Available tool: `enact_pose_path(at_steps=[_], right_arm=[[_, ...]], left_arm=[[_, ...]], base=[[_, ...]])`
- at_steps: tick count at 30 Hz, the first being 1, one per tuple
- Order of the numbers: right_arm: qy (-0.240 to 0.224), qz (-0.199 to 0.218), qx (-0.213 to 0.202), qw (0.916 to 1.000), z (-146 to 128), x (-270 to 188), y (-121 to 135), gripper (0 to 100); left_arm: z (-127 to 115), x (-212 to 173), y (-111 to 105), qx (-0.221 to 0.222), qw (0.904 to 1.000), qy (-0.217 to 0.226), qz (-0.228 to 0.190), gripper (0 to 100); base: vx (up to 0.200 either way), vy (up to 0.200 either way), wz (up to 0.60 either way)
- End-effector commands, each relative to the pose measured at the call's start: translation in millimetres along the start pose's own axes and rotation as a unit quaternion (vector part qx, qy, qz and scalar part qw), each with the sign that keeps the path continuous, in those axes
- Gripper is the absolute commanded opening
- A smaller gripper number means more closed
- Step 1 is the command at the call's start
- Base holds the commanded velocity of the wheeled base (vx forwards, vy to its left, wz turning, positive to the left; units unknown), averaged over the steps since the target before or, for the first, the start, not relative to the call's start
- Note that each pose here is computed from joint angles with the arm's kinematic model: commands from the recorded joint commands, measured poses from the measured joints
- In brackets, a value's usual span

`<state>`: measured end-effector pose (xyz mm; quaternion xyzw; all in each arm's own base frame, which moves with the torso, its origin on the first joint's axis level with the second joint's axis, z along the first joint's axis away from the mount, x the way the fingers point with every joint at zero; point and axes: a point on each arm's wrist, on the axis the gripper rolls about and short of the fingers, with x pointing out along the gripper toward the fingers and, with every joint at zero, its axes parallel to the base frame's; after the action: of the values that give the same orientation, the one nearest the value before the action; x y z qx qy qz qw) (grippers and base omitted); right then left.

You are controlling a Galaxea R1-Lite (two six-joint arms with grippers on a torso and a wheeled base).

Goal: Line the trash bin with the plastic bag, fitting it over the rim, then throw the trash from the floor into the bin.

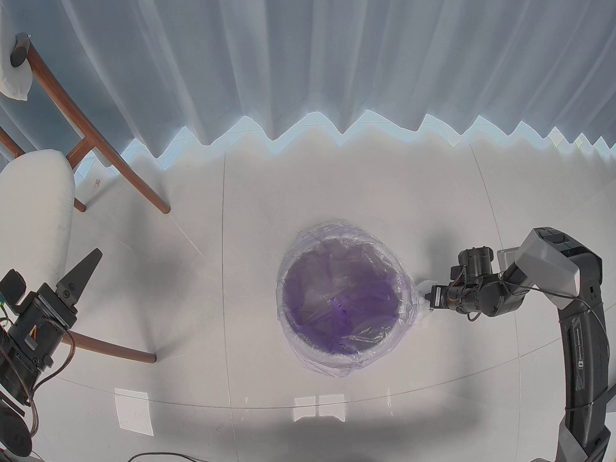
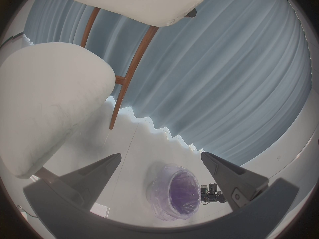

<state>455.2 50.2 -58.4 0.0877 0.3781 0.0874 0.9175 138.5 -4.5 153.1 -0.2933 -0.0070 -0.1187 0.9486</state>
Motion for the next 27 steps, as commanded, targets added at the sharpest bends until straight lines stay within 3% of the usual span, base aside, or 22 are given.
enact_pose_path(at_steps=[1,3,6,9,11,12,14,16,17,19,25,27], right_arm=[[-0.001,-0.001,0.003,1.0000,-0.4,0.2,-1.3,0],[-0.001,-0.003,0.005,1.0000,0.6,-2.5,-1.5,0],[-0.019,-0.019,0.039,0.9989,16.1,-36.8,0.4,0],[-0.032,-0.022,0.120,0.9921,25.6,-80.9,1.5,0],[-0.040,-0.019,0.197,0.9795,25.4,-117.7,4.6,0],[-0.040,-0.019,0.202,0.9783,25.1,-120.5,4.5,0],[-0.039,0.007,0.308,0.9505,15.9,-170.8,13.3,0],[-0.036,0.027,0.363,0.9305,6.7,-200.5,18.5,0],[-0.036,0.032,0.384,0.9220,1.5,-213.6,20.9,0],[-0.037,0.038,0.402,0.9139,-7.8,-233.4,26.1,0],[-0.044,0.073,0.384,0.9193,-32.4,-270.0,46.7,0],[-0.058,0.103,0.360,0.9253,-47.5,-285.5,57.8,0]], left_arm=[[-2.8,-2.1,1.5,-0.001,1.0000,0.006,0.004,100],[-3.1,-1.8,1.5,-0.002,1.0000,0.007,0.004,100],[-3.5,-1.6,1.3,-0.001,1.0000,0.009,0.002,100],[-3.6,-0.3,0.3,0.001,0.9999,0.011,-0.002,100],[-3.7,0.9,0.4,0.014,0.9998,0.013,-0.003,100],[-3.4,1.1,0.3,0.015,0.9998,0.012,-0.003,100],[-6.9,5.1,1.5,0.030,0.9992,0.025,-0.003,100],[-9.9,8.0,1.0,0.036,0.9987,0.035,-0.007,100],[-11.1,8.8,0.4,0.037,0.9985,0.038,-0.010,100],[-12.1,10.6,-1.1,0.037,0.9983,0.043,-0.016,100],[-11.2,14.9,-2.6,0.037,0.9982,0.043,-0.021,100],[-11.5,15.3,-2.3,0.037,0.9982,0.043,-0.020,100]], base=[[0.000,0.000,0.00],[0.000,0.000,0.00],[0.000,0.000,0.00],[0.000,0.000,0.00],[0.000,0.000,0.00],[0.000,0.000,0.00],[0.000,0.000,0.00],[0.000,0.000,0.00],[0.000,0.000,0.00],[0.000,0.000,0.00],[0.000,0.000,0.00],[0.000,0.000,0.00]])
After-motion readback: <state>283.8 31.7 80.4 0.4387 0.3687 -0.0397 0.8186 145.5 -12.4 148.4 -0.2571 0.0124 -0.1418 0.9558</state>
